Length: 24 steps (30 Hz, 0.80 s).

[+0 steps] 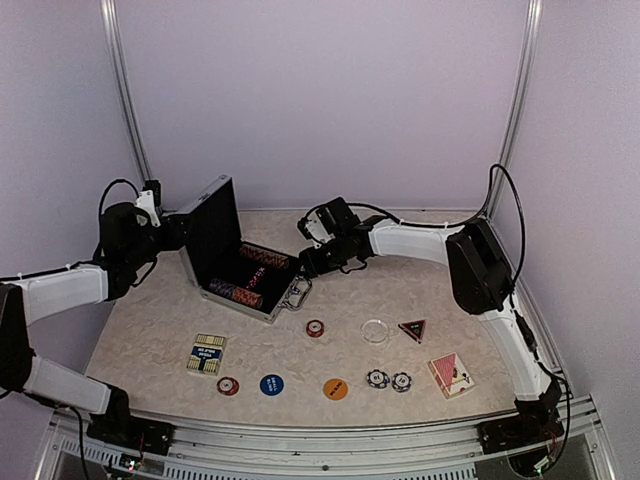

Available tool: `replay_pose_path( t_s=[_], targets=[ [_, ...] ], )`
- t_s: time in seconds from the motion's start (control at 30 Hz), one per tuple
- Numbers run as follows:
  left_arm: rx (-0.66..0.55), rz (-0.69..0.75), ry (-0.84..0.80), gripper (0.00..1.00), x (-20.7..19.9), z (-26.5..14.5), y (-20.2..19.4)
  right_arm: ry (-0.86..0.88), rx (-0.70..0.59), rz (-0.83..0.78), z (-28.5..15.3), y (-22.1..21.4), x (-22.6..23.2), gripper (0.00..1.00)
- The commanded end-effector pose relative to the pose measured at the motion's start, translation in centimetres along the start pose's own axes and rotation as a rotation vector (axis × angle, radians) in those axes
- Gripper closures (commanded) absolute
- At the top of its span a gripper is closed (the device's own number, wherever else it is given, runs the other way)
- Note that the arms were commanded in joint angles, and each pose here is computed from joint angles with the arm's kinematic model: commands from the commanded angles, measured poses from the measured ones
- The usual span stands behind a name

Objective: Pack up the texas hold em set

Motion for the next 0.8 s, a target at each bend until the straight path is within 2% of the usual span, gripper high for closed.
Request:
replay_pose_path(
  t_s=[0.0, 0.47, 0.77],
  targets=[
    [0.022, -0.02, 0.041, 0.48, 1.0, 0.1, -1.1, -0.067, 0.043, -0.066, 1.0, -1.0, -1.8, 0.5],
    [0.022, -0.026, 0.035, 0.48, 0.9, 0.0, -1.3, -0.067, 0.05, -0.129, -0.1, -3.5, -2.4, 0.53],
    [0.0, -0.014, 0.008, 0.45, 0.2, -0.2, -1.1, -0.016, 0.015, -0.145, -0.9, -3.3, -1.6, 0.51]
  ],
)
Point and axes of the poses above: each gripper's point midway between its finger pads, its own z axis out along the fingers, its own x axis along the line the jaws close on, y = z × x, the point moved 2 cm from there along -z, back along the fingers, and after that the axes turned 14 degrees about z, right-handed, at the moved point
